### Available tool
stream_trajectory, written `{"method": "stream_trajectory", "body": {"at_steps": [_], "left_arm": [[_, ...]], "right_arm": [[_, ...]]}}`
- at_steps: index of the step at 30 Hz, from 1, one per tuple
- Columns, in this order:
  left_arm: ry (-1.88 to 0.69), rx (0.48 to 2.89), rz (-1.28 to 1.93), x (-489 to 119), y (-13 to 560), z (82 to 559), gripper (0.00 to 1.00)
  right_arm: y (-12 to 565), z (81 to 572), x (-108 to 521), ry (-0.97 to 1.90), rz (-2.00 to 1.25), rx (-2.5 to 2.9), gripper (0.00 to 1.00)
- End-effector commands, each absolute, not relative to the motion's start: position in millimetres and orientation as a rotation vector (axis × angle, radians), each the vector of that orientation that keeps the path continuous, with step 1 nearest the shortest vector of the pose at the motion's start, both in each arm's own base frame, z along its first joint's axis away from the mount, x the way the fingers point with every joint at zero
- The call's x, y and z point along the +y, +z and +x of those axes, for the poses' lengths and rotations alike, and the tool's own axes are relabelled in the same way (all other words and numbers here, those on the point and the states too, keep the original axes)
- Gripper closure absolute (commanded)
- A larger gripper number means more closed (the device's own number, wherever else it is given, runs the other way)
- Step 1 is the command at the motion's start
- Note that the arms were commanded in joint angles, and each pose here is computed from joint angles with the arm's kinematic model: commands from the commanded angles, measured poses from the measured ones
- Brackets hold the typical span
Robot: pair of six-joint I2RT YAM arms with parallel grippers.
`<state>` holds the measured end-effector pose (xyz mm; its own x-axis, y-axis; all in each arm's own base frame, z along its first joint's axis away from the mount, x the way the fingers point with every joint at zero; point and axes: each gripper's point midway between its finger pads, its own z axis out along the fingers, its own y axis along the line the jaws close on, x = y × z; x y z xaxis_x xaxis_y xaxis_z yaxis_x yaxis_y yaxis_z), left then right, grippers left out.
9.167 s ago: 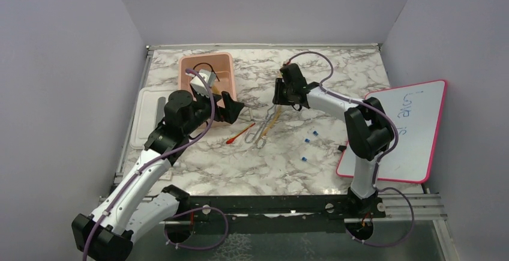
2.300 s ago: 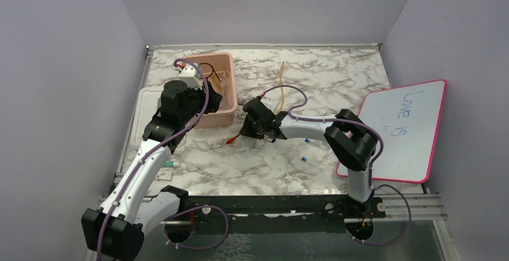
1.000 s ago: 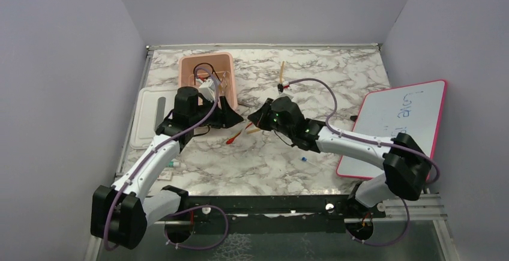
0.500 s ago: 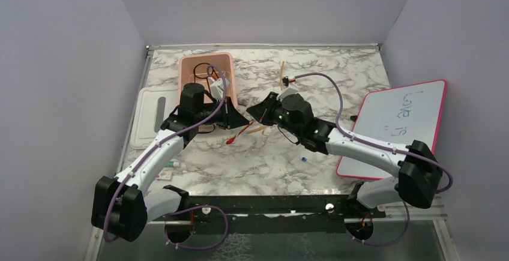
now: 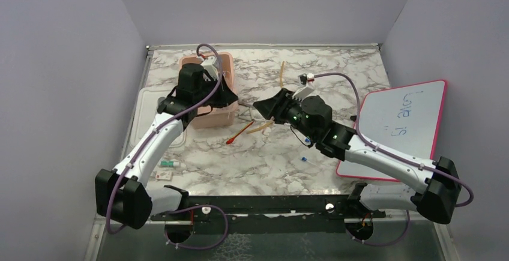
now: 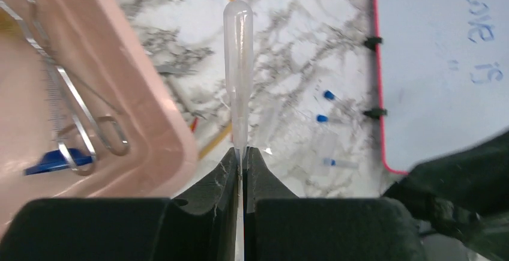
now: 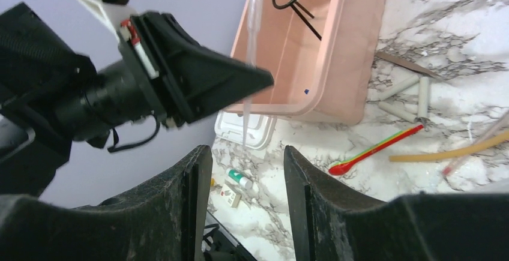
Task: Organize the chemistry lab equipment
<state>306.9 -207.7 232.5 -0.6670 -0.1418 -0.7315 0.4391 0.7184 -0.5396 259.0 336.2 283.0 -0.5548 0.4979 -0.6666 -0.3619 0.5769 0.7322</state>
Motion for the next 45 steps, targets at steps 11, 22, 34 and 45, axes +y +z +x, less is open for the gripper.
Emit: {"method": "stream_trajectory", "body": {"at_steps": [11, 22, 34, 45], "left_arm": [[-0.512, 2.328, -0.127, -147.2, 184.1, 429.8, 0.9], [-0.506, 2.473, -0.176, -151.8, 124.2, 432.0, 0.75], [-0.555, 2.358, -0.071, -153.7, 184.3, 413.2, 0.66], [-0.629, 2.137, 0.546, -248.9, 230.1, 337.7, 0.5]], "right_arm": [[270.3, 253.1, 281.7, 0.941, 0.172, 1.821, 0.48], [261.7, 256.7, 268.2, 0.853, 0.174, 1.82, 0.46], [223.0, 268.5, 268.0, 0.724, 0.195, 1.959, 0.46], [161.9, 304.5, 222.3, 0.56, 0.272, 2.175, 0.44]]}}
